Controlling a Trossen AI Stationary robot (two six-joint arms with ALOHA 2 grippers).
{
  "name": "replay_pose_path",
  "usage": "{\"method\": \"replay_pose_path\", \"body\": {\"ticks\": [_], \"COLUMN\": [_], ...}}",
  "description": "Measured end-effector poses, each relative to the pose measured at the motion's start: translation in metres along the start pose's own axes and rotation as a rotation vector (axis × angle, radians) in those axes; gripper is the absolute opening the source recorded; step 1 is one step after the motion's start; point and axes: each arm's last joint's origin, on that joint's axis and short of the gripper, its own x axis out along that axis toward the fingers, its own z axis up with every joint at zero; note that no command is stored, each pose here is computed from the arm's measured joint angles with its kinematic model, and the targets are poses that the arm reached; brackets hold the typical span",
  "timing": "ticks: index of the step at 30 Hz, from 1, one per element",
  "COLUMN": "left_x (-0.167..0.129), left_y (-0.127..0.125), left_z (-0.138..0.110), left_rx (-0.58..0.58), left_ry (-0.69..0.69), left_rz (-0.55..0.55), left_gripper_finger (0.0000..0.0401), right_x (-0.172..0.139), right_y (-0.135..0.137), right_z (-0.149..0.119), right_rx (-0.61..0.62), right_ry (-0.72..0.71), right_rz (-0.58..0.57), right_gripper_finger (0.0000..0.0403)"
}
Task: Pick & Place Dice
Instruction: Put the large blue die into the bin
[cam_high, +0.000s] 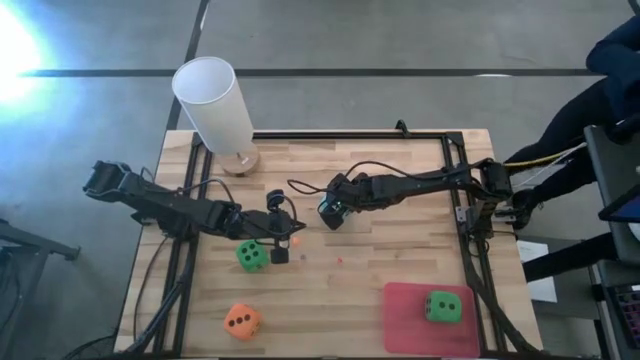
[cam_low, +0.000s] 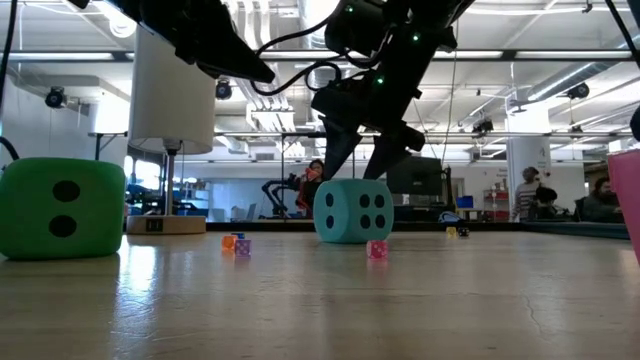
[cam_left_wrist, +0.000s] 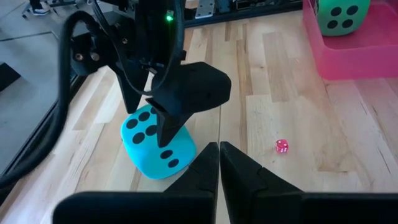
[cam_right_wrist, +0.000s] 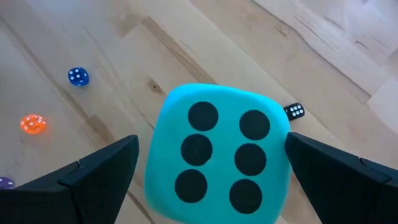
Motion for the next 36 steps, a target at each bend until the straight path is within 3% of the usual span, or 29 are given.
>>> {"method": "replay_pose_path", "body": {"ticks": [36], "left_x": [0.0], "left_y": [0.0], "left_z": [-0.0002], "left_rx": [0.001], "left_ry": [0.002], "left_rz": [0.0], "left_gripper_finger": [0.0019], "right_x": [-0.0022], "right_y": [-0.0001], "right_z": [-0.0039], "right_rx": [-0.021], "right_ry": [0.008], "right_rz": [-0.034], "right_gripper_finger": [0.04]}}
